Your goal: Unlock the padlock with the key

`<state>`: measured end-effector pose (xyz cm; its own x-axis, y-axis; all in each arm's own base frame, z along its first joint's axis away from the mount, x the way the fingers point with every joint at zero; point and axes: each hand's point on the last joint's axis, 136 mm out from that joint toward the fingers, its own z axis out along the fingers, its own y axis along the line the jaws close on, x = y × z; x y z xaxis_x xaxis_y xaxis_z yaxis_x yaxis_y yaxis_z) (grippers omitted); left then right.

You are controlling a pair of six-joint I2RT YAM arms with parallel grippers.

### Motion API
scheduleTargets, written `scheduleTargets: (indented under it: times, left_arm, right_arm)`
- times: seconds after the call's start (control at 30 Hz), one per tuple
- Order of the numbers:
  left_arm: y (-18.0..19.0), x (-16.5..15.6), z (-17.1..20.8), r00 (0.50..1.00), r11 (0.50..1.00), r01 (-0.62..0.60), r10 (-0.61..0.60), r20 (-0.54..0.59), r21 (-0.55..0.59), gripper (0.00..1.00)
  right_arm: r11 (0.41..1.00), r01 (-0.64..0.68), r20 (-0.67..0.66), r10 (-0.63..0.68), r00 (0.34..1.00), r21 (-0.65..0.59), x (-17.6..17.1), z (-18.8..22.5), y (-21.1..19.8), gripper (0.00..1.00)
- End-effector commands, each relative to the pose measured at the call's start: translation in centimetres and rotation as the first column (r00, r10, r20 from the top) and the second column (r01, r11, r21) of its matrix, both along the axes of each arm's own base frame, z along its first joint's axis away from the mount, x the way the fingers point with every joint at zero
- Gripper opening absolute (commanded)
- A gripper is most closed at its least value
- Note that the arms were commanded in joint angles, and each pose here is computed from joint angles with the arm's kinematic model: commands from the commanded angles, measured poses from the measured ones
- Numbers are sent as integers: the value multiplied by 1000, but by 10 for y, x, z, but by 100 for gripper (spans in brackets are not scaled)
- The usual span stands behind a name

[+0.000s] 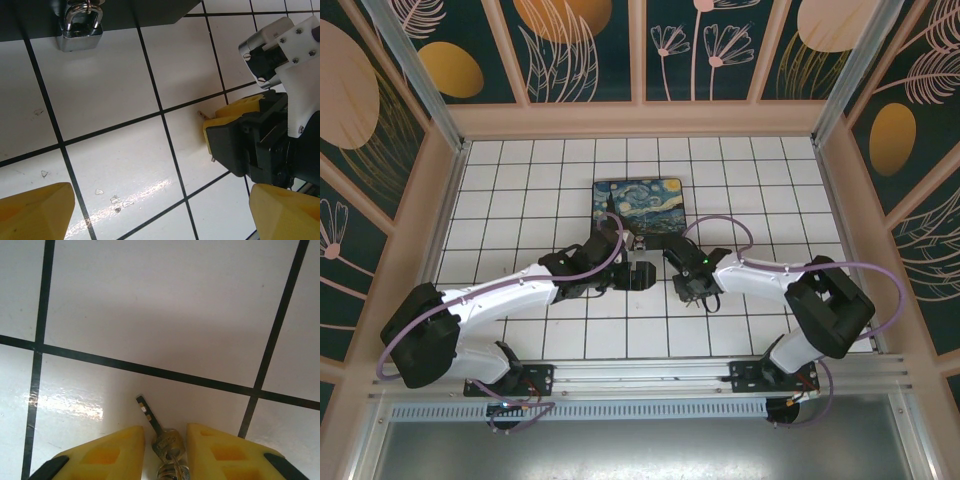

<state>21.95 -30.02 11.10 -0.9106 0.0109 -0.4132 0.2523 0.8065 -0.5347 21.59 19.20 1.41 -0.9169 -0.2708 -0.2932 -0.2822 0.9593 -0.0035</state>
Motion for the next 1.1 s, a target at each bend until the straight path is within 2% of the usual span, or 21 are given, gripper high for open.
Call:
scheduleTargets:
  times: [0.0, 0.17, 0.27, 0.33, 0.77, 1.07]
  left_arm:
    - [0, -1, 3, 1000, 1000, 9, -9, 17, -2, 90]
    - [2, -3, 3, 1000, 1000, 7, -7, 16, 2, 90]
    - [4, -3, 3, 1000, 1000, 5, -5, 22, 2, 91]
    - [4, -2, 2, 1000, 1000, 3, -3, 21, 3, 91]
    - [3, -1, 2, 1000, 1000, 4, -4, 25, 3, 90]
    - [-16, 3, 12, 999, 998, 45, -44, 25, -50, 88]
  right_arm:
    - [999, -16, -41, 14, 999, -34, -9, -14, -7, 28]
    - [999, -3, -57, 0, 998, -50, -14, -14, -10, 24]
    - [999, 6, -57, -9, 998, -51, -17, -11, -13, 30]
    - [999, 6, -56, -8, 998, -49, -18, -10, -13, 29]
    - [1000, -3, -52, 2, 999, -29, -18, -8, -8, 16]
    - [995, -14, 29, 11, 1000, 95, -1, 31, 11, 6]
